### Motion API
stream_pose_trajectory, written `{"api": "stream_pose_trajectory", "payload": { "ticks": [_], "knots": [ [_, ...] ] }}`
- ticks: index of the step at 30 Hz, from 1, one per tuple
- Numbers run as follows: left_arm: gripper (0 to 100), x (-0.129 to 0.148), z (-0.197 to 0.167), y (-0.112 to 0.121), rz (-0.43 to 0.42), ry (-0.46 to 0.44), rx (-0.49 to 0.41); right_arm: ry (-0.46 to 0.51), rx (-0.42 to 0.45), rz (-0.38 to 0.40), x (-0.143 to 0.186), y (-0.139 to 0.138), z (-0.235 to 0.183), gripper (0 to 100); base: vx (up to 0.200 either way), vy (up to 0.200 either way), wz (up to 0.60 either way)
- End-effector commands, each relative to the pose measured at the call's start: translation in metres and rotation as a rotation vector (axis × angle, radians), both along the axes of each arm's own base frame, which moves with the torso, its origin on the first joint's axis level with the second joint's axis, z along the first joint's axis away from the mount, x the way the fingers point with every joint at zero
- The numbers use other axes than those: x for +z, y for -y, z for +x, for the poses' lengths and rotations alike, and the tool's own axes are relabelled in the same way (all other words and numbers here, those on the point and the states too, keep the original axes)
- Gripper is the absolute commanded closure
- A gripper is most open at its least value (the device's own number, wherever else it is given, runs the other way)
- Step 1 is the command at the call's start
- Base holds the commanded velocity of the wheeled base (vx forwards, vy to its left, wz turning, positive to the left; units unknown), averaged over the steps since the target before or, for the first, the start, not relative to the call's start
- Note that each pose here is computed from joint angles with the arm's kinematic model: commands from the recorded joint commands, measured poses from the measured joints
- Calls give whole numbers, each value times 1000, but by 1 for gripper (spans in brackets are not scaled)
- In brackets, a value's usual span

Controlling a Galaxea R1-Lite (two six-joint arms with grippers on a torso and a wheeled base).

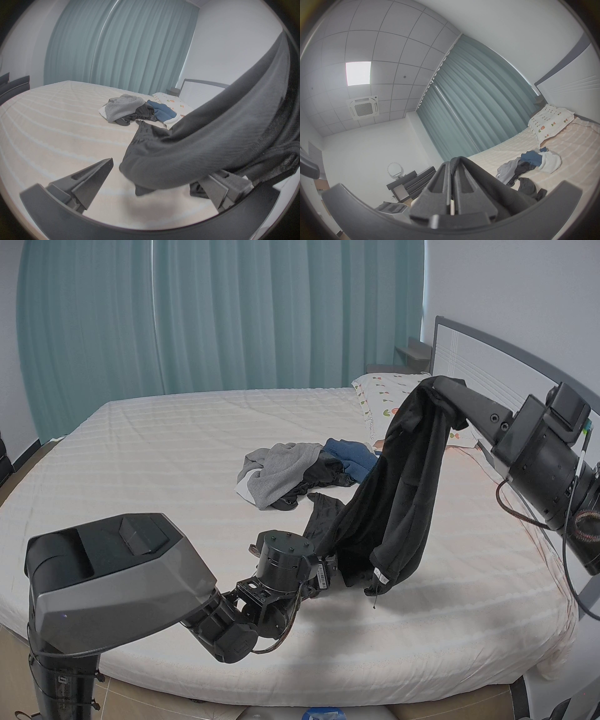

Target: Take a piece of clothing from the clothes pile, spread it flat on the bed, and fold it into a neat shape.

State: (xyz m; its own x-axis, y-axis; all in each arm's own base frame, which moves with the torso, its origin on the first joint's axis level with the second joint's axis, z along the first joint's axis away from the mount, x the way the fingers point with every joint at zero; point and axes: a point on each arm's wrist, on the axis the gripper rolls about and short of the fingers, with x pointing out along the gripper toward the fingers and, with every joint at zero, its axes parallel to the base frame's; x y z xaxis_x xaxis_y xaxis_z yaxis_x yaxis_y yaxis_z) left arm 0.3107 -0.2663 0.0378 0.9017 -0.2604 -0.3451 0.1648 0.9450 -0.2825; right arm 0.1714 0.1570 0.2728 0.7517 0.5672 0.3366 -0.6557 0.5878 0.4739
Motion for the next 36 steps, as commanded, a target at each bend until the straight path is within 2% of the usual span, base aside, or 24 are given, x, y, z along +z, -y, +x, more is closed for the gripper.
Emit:
{"api": "stream_pose_trajectory", "payload": {
  "ticks": [1,4,5,8,13,14,19,22,27,29,32,36],
  "knots": [
    [0,-9,6,-2,-14,12,6,21,-30,11,6,10,6,100,0,0,0],
    [0,-8,16,-4,-53,36,26,21,-40,15,6,14,11,100,0,0,0],
    [0,-8,25,-6,-107,44,54,21,-44,17,6,15,12,100,0,0,0],
    [0,-16,39,-7,-173,30,94,16,-46,9,4,14,16,100,0,0,0],
    [0,-38,51,-5,-179,1,80,-4,-69,-8,-2,14,26,100,0,0,0],
    [100,-38,51,-5,-181,1,81,-5,-70,-6,-2,15,26,100,0,0,0],
    [100,-37,52,-6,-197,-3,81,-26,-90,-25,-9,19,33,100,0,0,0],
    [100,-30,55,-8,-257,1,103,-80,-91,-5,-19,23,40,100,0,0,0],
    [100,6,53,-23,-360,31,141,-134,-117,1,-30,27,56,100,0,0,0],
    [100,18,51,-29,-374,45,148,-143,-116,-8,-34,28,59,100,0,0,0],
    [100,65,33,-50,-420,103,155,-202,-134,-46,-53,26,76,100,0,0,0],
    [100,100,16,-69,-462,154,154,-232,-161,-77,-71,23,96,100,0,0,0]
  ]
}}
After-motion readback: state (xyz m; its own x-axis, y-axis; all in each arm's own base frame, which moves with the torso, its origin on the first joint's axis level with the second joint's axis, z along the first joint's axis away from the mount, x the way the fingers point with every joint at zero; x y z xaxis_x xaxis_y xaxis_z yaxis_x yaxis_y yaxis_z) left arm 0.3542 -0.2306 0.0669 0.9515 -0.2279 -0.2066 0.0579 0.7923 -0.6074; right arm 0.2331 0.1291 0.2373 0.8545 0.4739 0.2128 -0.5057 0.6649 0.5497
